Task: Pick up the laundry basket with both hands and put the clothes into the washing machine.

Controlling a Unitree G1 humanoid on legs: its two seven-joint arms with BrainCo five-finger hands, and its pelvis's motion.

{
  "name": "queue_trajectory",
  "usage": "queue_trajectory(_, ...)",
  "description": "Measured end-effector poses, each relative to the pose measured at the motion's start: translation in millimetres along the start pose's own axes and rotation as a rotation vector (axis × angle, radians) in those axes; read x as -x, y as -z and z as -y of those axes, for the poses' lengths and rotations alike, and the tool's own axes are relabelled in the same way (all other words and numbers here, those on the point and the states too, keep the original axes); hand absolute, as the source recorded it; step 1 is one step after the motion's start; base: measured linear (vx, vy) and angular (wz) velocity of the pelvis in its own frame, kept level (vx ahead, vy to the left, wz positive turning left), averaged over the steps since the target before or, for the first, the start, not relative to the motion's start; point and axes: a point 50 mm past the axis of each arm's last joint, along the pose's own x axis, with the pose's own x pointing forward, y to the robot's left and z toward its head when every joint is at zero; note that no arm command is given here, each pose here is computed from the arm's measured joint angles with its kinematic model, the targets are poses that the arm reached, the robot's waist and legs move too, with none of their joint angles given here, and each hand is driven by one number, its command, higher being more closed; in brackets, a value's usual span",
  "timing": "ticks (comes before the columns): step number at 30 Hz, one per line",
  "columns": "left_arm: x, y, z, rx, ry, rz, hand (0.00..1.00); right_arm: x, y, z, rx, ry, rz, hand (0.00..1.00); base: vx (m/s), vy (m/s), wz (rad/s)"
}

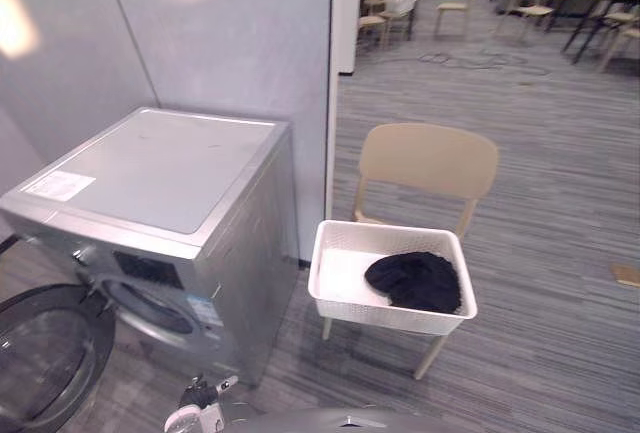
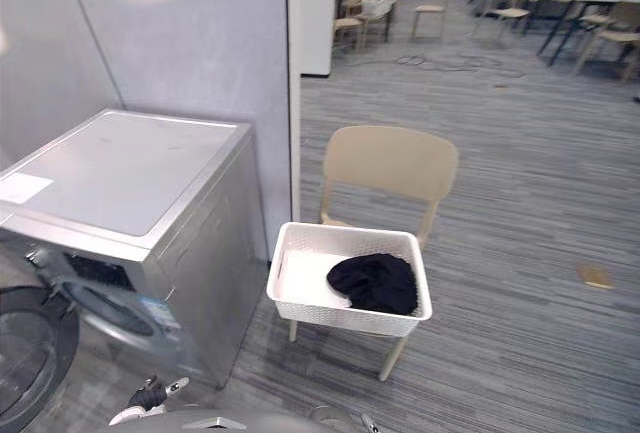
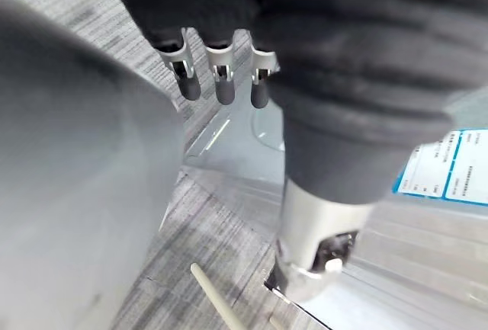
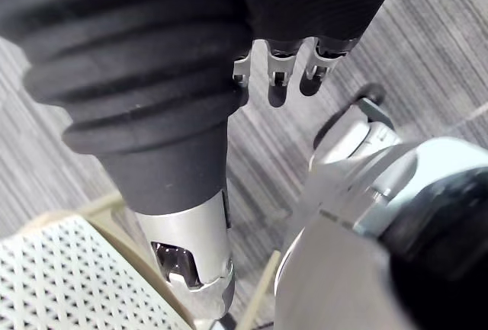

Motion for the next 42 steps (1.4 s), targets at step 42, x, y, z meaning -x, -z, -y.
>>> queue_trajectory(42,-8,-31,23,-0.352,0.062,0.054,0.00,34,-44,-77,0.864,-0.419,0.344,0.00,0.00,-0.111,0.16)
